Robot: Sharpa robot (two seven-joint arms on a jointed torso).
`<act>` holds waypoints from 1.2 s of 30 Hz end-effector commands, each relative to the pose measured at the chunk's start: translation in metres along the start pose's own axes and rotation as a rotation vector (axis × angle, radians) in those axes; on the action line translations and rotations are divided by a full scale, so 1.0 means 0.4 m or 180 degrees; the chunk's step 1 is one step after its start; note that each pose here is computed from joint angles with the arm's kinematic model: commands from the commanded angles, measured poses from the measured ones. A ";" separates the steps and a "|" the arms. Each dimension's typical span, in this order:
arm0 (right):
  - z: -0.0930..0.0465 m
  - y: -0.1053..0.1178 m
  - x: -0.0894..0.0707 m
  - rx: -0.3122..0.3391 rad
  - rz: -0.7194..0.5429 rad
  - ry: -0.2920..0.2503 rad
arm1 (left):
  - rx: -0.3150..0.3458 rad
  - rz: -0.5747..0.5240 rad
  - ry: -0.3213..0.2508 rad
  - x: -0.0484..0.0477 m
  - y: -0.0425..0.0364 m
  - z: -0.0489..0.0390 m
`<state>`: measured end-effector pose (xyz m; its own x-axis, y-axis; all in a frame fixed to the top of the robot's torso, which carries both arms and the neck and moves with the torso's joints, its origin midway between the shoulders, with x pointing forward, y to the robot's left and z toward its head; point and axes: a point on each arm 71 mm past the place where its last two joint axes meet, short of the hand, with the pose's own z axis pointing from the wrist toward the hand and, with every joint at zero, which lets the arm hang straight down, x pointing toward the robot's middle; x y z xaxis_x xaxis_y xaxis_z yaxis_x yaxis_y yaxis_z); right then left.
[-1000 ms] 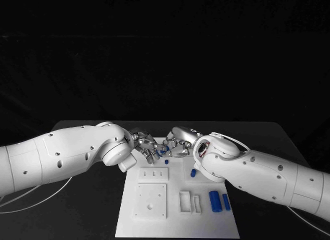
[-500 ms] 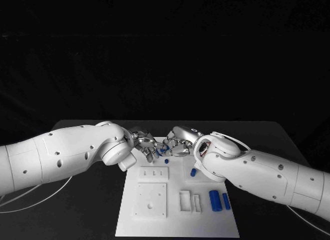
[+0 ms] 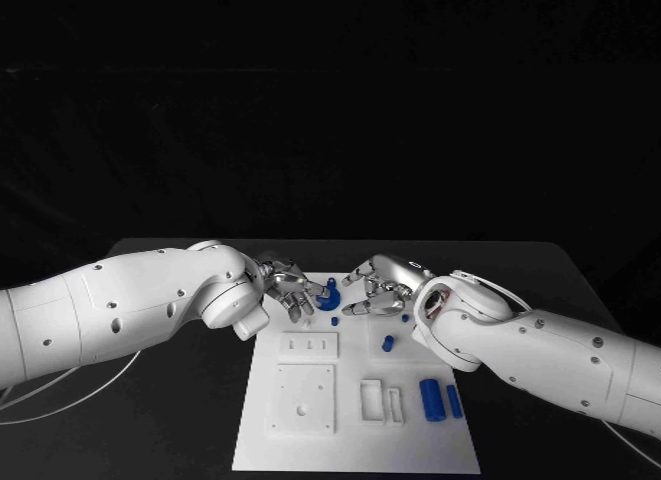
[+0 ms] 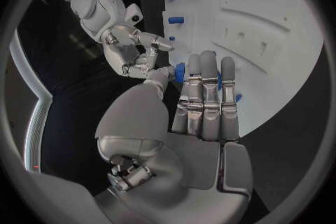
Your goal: Assemble the parts on the task board
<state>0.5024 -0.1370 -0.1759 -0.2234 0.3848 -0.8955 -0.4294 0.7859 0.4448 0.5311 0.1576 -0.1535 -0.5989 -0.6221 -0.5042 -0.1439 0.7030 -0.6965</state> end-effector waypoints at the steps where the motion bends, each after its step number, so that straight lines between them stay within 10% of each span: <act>1: -0.016 -0.010 -0.017 -0.0096 0.0172 -0.0132 | -0.0065 0.0129 0.0011 -0.001 0.005 -0.001; 20: -0.076 -0.189 -0.220 0.0361 0.0748 -0.0776 | -0.0322 0.0875 -0.0270 0.021 0.009 0.006; 36: -0.063 -0.232 -0.254 0.0485 0.0868 -0.0915 | -0.0440 0.1050 -0.0197 0.079 0.029 0.029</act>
<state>0.5425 -0.2620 -0.1272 -0.0461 0.6739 -0.7374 -0.2377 0.7096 0.6633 0.5198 0.1425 -0.1819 -0.5853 -0.3859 -0.7131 -0.0546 0.8962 -0.4402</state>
